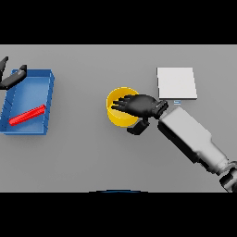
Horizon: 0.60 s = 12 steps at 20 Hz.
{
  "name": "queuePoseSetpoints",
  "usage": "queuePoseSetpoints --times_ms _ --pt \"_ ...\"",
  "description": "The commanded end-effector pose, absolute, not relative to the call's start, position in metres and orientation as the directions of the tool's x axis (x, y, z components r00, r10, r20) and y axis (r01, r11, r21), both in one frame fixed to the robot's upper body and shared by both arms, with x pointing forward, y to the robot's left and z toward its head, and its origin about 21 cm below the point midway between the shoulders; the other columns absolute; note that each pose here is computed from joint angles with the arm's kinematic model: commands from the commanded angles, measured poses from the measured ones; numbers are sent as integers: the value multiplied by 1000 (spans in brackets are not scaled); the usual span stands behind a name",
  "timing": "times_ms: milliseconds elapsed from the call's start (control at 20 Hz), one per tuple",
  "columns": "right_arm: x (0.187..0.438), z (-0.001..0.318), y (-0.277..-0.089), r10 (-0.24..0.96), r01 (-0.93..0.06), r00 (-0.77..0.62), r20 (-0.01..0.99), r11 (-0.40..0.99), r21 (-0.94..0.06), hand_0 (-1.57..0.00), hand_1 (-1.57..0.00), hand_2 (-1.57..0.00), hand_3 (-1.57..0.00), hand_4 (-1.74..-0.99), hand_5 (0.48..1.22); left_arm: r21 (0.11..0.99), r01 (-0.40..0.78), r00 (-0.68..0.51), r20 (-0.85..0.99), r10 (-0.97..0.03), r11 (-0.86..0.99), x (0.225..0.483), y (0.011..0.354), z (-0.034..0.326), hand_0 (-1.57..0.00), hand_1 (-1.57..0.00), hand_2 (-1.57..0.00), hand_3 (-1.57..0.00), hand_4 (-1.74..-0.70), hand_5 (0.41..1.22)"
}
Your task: Pick up the red beaker and tilt it to pour out 1 green nut into yellow bowl. Pick up the yellow bowl and place it on the metallic measuring scale.
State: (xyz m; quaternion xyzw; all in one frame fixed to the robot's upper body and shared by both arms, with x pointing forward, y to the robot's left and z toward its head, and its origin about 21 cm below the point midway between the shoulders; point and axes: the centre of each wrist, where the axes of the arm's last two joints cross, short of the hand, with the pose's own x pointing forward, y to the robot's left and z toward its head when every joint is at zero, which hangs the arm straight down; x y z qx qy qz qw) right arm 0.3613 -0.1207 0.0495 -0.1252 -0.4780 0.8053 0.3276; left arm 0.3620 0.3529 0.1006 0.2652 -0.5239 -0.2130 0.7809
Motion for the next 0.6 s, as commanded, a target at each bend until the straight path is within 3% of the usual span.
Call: queuePoseSetpoints --times_ms 0,200,250,300,350,400,500,550 --pt "362 45 -122 652 -418 -750 111 -338 -843 1 1 1 -12 -1188 693 644 57 359 700 -618 763 364 354 102 1 1 1 1 -792 708" --pt "364 42 -117 660 -422 -744 102 -347 -837 -48 -60 -88 -130 -1261 809 644 57 356 701 -618 763 364 352 103 1 1 1 1 -791 712" --pt "365 43 -117 647 -416 -754 110 -341 -843 -193 -183 -189 -215 -1309 891 646 55 356 700 -620 761 366 353 105 1 1 1 1 -791 711" --pt "365 43 -117 642 -413 -759 111 -342 -844 -455 -407 -349 -322 -1363 957 645 56 356 700 -619 762 366 352 103 1 1 1 1 -789 710" --pt "364 42 -119 641 -412 -760 111 -342 -844 -678 -640 -594 -572 -1435 1010 644 56 346 704 -620 763 365 352 101 1 1 1 1 -788 710" --pt "362 41 -118 640 -417 -759 119 -338 -843 -857 -826 -789 -679 -1492 1052 640 62 344 706 -619 765 364 352 100 1 1 1 1 -788 710" --pt "361 44 -119 631 -419 -767 119 -351 -837 -1114 -1094 -1071 -882 -1578 1113 642 59 354 702 -617 764 364 351 100 1 1 1 1 -787 707" --pt "361 44 -118 633 -419 -765 121 -346 -839 -1205 -1189 -1129 -969 -1611 1135 647 60 357 698 -621 760 365 352 102 1 1 1 1 -785 709"
